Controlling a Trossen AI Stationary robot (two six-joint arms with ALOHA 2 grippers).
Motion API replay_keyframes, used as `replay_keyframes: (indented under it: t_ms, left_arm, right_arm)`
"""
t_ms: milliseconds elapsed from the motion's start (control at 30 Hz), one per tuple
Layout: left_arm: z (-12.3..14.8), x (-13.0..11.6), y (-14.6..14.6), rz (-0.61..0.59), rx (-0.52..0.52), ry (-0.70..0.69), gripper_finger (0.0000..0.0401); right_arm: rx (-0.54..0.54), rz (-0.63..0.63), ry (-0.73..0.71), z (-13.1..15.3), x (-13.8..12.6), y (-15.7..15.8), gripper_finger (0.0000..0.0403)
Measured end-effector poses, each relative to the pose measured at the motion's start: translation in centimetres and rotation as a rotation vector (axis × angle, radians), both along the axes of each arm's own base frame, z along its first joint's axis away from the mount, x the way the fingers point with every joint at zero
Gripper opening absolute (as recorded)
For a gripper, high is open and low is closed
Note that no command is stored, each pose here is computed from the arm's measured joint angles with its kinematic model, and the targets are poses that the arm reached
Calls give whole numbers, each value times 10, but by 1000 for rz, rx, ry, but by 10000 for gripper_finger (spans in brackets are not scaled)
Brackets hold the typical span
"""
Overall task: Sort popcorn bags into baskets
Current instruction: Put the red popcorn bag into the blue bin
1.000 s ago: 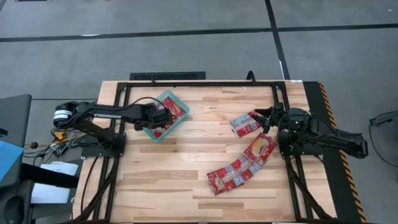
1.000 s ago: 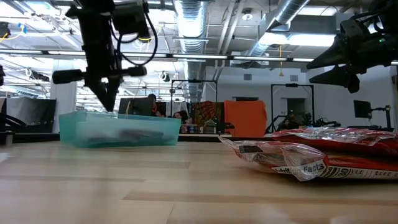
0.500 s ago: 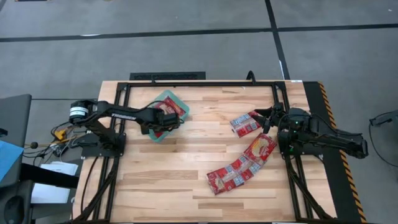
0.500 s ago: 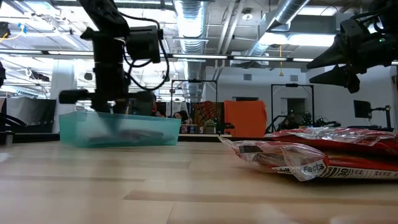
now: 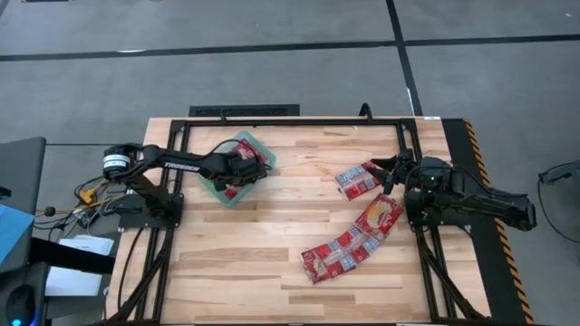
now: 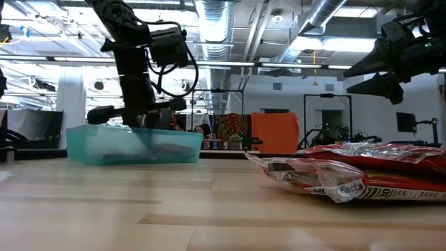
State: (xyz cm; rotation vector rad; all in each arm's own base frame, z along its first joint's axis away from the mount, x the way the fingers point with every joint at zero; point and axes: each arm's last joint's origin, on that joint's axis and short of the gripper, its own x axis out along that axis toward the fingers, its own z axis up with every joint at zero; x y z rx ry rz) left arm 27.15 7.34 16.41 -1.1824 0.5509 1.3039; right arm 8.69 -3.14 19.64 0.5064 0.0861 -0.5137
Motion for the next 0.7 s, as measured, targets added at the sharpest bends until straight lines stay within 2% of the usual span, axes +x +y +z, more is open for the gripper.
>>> replay_keyframes:
  t_ms: [200, 400, 567, 700]
  left_arm:
    - [17, 7, 0, -109, -13, -3, 0]
    - [60, 9, 1, -217, 24, 29, 0]
    - [92, 20, 2, -334, 117, -33, 8]
    - [109, 41, 4, -399, 272, -188, 52]
  right_arm:
    - [0, 0, 0, 0, 0, 0, 270]
    - [-3, 1, 1, 0, 0, 0, 270]
    - [-8, 0, 11, -1, 0, 0, 270]
    - [-6, -1, 13, -1, 0, 0, 270]
